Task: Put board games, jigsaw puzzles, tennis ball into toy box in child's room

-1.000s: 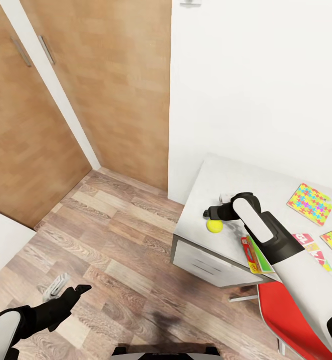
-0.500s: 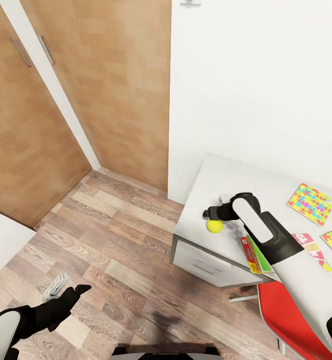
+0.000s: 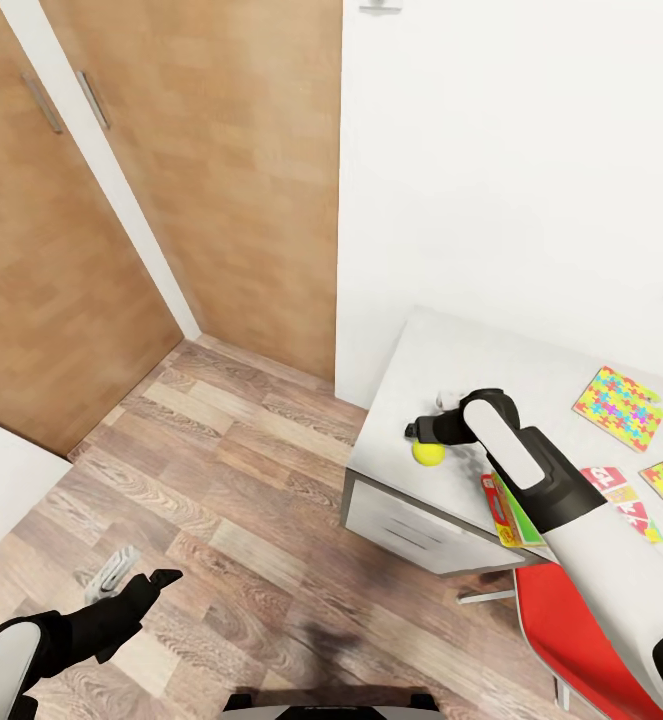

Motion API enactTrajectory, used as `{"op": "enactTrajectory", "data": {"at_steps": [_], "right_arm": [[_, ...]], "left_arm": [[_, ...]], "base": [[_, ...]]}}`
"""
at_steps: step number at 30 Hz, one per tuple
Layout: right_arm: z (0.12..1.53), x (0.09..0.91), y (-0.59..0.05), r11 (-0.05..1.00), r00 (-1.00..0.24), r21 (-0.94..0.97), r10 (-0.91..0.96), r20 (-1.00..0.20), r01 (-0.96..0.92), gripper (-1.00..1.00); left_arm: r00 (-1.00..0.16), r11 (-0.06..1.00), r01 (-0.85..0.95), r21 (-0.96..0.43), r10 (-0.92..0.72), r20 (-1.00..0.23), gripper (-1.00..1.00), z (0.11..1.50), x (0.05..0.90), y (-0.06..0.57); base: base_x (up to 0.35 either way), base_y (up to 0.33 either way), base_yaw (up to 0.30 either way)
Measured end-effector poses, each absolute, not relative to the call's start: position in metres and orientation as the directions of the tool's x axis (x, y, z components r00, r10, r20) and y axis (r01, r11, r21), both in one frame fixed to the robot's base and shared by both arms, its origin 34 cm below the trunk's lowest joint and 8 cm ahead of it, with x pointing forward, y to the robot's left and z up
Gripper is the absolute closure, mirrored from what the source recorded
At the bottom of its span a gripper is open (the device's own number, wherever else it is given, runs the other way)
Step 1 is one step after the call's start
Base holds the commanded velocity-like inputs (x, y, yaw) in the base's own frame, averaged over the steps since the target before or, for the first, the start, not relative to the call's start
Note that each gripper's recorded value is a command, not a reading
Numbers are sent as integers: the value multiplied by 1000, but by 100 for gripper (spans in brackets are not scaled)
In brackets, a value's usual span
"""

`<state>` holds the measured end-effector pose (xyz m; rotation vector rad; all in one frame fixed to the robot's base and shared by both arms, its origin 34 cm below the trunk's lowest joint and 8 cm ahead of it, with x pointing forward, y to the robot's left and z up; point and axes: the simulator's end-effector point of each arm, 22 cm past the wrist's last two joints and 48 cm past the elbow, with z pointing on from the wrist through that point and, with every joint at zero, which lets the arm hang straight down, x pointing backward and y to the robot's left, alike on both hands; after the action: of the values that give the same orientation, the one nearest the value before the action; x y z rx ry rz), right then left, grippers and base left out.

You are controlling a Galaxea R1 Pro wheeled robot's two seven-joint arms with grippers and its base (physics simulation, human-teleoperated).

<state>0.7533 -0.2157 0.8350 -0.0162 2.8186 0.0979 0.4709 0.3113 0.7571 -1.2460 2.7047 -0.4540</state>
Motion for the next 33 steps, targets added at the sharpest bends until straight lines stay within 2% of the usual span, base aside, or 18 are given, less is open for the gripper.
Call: {"op": "enactTrajectory", "data": {"at_steps": [33], "right_arm": [[821,736,-216,998,-959,66,0,-284,-19,-100]], "left_arm": [[-651,614,-720,-324,-759,8,-100,757,471,311]], "base": [[0,0,0]]}}
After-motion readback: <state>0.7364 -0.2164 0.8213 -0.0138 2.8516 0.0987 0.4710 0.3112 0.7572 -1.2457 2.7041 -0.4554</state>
